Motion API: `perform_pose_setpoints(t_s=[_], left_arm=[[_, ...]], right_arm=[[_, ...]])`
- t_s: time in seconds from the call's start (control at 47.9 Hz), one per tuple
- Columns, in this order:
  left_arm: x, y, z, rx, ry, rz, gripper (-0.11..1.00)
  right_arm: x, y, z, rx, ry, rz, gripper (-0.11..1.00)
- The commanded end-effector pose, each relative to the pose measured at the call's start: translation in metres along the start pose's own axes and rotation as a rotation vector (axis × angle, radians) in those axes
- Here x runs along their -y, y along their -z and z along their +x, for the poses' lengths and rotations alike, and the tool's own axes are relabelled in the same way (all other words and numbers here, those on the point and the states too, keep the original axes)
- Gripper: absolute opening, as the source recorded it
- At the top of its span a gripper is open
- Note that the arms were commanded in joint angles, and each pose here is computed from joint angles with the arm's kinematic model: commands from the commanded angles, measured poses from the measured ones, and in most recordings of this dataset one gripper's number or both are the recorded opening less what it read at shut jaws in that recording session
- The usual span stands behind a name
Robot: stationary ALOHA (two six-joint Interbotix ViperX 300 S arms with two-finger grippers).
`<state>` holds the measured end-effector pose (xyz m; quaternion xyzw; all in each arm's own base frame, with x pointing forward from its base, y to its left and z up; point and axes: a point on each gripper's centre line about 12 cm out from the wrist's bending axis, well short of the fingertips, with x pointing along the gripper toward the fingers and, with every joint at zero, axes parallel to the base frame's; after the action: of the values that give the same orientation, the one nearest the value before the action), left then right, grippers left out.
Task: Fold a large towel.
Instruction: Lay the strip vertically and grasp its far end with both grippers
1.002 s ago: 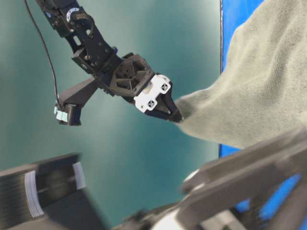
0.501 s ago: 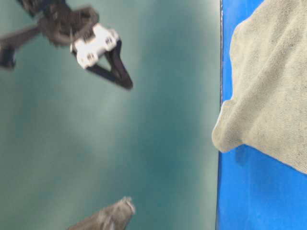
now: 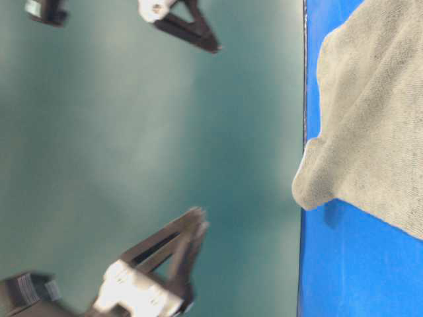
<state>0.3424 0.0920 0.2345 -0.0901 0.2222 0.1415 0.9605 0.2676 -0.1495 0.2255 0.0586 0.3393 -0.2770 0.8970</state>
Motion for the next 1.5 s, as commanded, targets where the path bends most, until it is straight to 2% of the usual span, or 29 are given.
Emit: perform_pose_setpoints(t_s=[0.0,0.167,0.271,0.418,0.585,0.689,0.752,0.856,0.919,0.96,1.002,1.148,1.232,1.357,1.482], left_arm=[[-0.021,-0.001,0.02,0.028,-0.049,-0.025,0.69],[-0.071,0.025,0.066,-0.029,-0.154,-0.081,0.69],[-0.093,0.037,0.091,-0.064,-0.193,-0.103,0.69],[-0.111,0.048,0.116,-0.09,-0.221,-0.118,0.69],[-0.123,0.062,0.128,-0.126,-0.24,-0.133,0.68],[-0.125,0.069,0.127,-0.152,-0.247,-0.142,0.56],[-0.125,0.072,0.125,-0.172,-0.249,-0.155,0.39],[-0.124,0.078,0.124,-0.217,-0.25,-0.157,0.13],[-0.126,0.079,0.123,-0.226,-0.254,-0.158,0.03],[-0.128,0.078,0.123,-0.225,-0.258,-0.162,0.03],[-0.131,0.078,0.122,-0.225,-0.262,-0.161,0.03],[-0.142,0.065,0.118,-0.194,-0.28,-0.155,0.03],[-0.147,0.046,0.112,-0.151,-0.288,-0.126,0.03],[-0.152,0.008,0.096,-0.059,-0.3,-0.054,0.03],[-0.159,-0.013,0.086,-0.008,-0.318,-0.025,0.03]], right_arm=[[0.013,0.006,0.019,-0.044,0.03,0.027,0.67],[0.028,0.028,0.064,-0.128,0.046,0.056,0.67],[0.033,0.042,0.093,-0.164,0.034,0.068,0.67],[0.035,0.049,0.12,-0.177,0.017,0.075,0.67],[0.038,0.053,0.14,-0.204,0.019,0.071,0.67],[0.039,0.055,0.148,-0.219,0.022,0.07,0.66],[0.04,0.058,0.149,-0.232,0.023,0.059,0.62],[0.04,0.062,0.148,-0.25,0.028,0.044,0.4],[0.04,0.063,0.148,-0.257,0.031,0.046,0.23],[0.041,0.064,0.147,-0.26,0.033,0.047,0.11],[0.041,0.063,0.146,-0.258,0.034,0.049,0.07],[0.047,0.052,0.138,-0.23,0.051,0.063,0.07],[0.054,0.037,0.125,-0.186,0.071,0.076,0.07],[0.068,0.017,0.105,-0.12,0.103,0.097,0.07],[0.08,0.003,0.088,-0.064,0.132,0.115,0.07]])
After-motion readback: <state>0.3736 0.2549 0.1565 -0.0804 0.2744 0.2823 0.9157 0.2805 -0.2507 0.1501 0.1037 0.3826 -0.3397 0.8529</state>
